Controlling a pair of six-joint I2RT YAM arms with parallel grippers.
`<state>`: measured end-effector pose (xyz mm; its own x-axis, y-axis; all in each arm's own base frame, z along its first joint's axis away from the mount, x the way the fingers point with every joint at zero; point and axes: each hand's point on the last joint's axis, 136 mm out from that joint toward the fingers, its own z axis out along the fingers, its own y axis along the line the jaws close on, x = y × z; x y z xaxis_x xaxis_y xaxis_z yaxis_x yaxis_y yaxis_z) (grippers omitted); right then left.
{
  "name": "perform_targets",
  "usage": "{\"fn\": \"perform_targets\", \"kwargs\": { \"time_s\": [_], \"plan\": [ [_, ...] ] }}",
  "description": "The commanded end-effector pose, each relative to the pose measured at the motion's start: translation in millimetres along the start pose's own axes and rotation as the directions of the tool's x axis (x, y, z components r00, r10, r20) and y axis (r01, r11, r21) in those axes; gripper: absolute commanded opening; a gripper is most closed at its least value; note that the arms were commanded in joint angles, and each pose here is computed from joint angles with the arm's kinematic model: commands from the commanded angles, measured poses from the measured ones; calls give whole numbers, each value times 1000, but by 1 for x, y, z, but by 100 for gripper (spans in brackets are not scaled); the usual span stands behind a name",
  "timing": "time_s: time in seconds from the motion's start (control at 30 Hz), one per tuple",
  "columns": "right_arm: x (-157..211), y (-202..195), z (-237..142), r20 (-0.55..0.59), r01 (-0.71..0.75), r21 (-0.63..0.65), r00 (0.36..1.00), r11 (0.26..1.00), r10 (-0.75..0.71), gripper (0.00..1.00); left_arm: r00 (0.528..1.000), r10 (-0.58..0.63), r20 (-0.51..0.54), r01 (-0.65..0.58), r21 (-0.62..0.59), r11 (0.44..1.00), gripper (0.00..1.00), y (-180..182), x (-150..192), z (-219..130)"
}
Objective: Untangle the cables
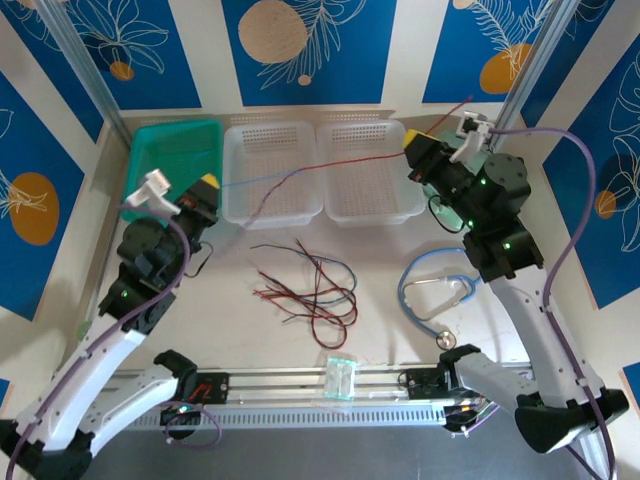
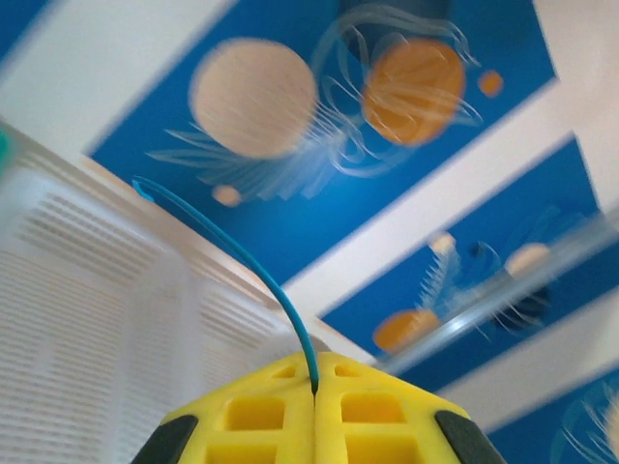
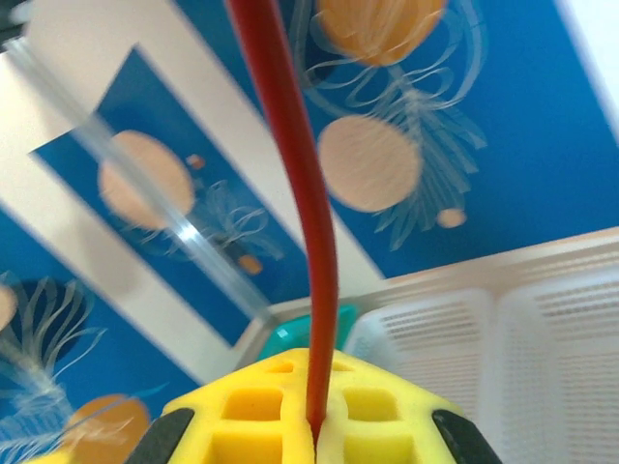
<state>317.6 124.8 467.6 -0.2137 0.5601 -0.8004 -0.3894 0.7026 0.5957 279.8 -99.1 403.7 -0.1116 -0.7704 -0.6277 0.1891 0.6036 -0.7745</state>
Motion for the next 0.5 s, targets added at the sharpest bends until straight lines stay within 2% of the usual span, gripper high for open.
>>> {"fn": "perform_targets", "kwargs": {
  "time_s": [0.0, 0.13, 0.3, 0.47],
  "plan": [
    [-25, -42, -24, 142, -17, 239, 990, 971, -18, 0, 970, 28, 242, 22, -199, 980, 0, 43, -44, -28],
    [-37, -64, -44, 221, -41, 361, 974, 932, -42, 0, 941, 84, 329, 9, -271, 962, 0, 55, -66, -53],
    [-49, -85, -69, 304, -82, 481, 950, 873, -79, 0, 914, 119, 389, 18, -333, 943, 0, 62, -83, -70],
    [-58, -112, -107, 414, -204, 605, 906, 770, -86, 0, 898, 118, 424, 41, -347, 937, 0, 66, -89, -78]
  ]
}}
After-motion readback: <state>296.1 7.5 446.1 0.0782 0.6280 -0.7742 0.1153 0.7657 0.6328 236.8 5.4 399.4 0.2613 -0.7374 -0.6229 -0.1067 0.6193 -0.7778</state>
